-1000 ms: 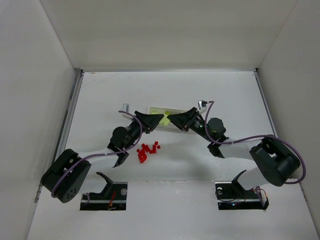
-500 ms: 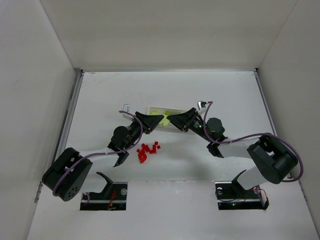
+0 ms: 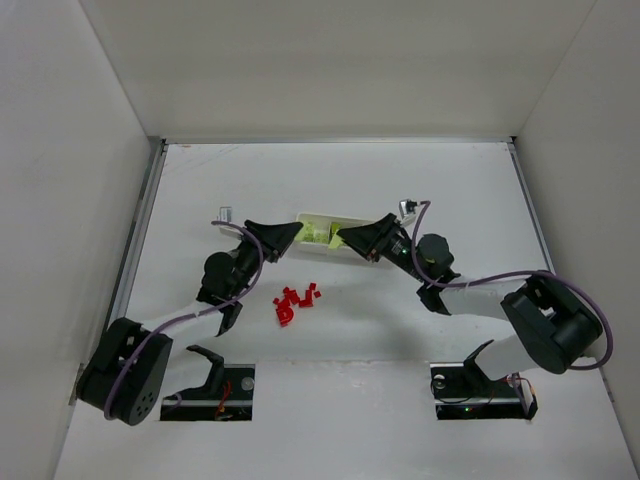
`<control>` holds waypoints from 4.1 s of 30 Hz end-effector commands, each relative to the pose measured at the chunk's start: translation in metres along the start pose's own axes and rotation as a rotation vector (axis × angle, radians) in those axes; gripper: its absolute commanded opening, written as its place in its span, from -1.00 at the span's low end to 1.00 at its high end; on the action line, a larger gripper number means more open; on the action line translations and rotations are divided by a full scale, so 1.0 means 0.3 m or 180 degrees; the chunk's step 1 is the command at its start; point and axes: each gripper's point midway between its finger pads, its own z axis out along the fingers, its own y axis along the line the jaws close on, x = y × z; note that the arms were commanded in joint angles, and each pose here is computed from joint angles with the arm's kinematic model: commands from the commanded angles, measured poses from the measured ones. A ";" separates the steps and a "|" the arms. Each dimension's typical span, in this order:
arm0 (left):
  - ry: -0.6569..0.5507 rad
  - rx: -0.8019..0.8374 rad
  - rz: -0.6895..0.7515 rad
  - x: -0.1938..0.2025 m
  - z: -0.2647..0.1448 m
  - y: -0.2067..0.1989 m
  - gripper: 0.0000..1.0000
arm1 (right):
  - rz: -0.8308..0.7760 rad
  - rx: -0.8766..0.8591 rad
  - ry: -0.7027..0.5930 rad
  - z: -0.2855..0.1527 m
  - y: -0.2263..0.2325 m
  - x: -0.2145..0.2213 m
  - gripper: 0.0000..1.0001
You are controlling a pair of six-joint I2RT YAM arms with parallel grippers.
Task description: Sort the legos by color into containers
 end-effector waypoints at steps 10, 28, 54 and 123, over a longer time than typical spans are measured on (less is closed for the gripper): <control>-0.0398 -0.0247 0.0547 -0.134 -0.093 0.028 -0.60 | -0.0475 0.0707 -0.0207 0.119 -0.133 -0.095 -0.25; -0.0367 -0.0535 0.0821 -0.125 -0.105 0.082 -0.59 | -0.1415 0.1951 -0.0196 0.328 -0.367 -0.115 0.11; -0.0025 -0.1849 0.2108 -0.076 0.208 0.333 -0.58 | -0.1657 0.1630 -0.0445 -0.118 -0.193 -0.045 -0.30; 0.0045 -0.2898 0.1470 -0.049 -0.469 0.528 -0.27 | -0.3218 0.2032 0.1603 0.065 -0.483 0.683 -0.08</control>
